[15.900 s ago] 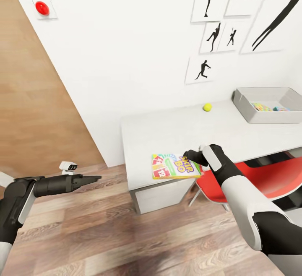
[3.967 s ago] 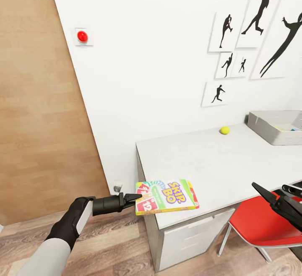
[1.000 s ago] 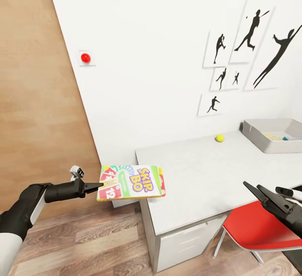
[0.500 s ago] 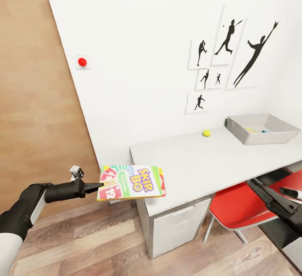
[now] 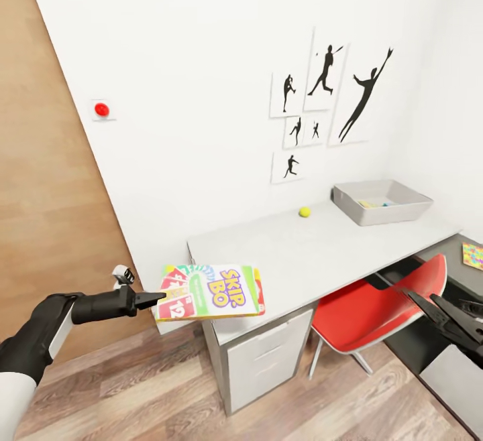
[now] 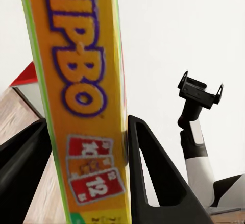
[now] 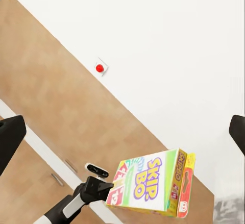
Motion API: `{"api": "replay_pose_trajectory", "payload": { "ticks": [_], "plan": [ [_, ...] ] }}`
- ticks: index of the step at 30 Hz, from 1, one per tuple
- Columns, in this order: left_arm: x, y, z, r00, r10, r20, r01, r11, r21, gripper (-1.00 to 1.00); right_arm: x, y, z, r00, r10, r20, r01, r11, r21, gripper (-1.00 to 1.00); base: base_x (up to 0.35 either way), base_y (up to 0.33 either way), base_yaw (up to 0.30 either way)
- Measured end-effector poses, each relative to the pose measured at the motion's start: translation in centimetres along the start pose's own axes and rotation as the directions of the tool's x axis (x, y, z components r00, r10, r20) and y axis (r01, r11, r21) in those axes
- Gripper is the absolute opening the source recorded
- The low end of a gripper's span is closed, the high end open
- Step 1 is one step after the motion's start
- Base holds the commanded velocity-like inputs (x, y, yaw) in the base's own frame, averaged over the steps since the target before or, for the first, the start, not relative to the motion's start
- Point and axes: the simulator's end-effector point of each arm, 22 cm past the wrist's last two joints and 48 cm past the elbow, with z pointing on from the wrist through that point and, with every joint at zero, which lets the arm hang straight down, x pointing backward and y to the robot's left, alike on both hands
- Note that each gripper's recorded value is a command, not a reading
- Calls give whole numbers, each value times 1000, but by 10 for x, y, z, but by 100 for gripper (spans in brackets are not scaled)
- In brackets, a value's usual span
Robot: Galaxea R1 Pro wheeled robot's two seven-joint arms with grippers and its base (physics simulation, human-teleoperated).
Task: Put all the toys in the child's room - the three board games (two on the bed and one on the table), the two jigsaw puzzles on the table, and the tennis ball on the table - inside the toy box on the table in the child's room.
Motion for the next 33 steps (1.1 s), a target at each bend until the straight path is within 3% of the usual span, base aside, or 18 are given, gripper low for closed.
{"api": "replay_pose_trajectory", "payload": {
  "ticks": [22, 33],
  "plan": [
    [-3, -32, -5, 1000, 25, 3, -25, 1000, 4, -100, -18, 28, -3, 1000, -24, 18, 24, 1000, -10, 100, 0, 0, -219],
    [-4, -47, -7, 999, 38, 5, -38, 999, 6, -100, -34, 36, -15, 998, -35, 60, 35, 999, 6, 100, 0, 0, -219]
  ]
}}
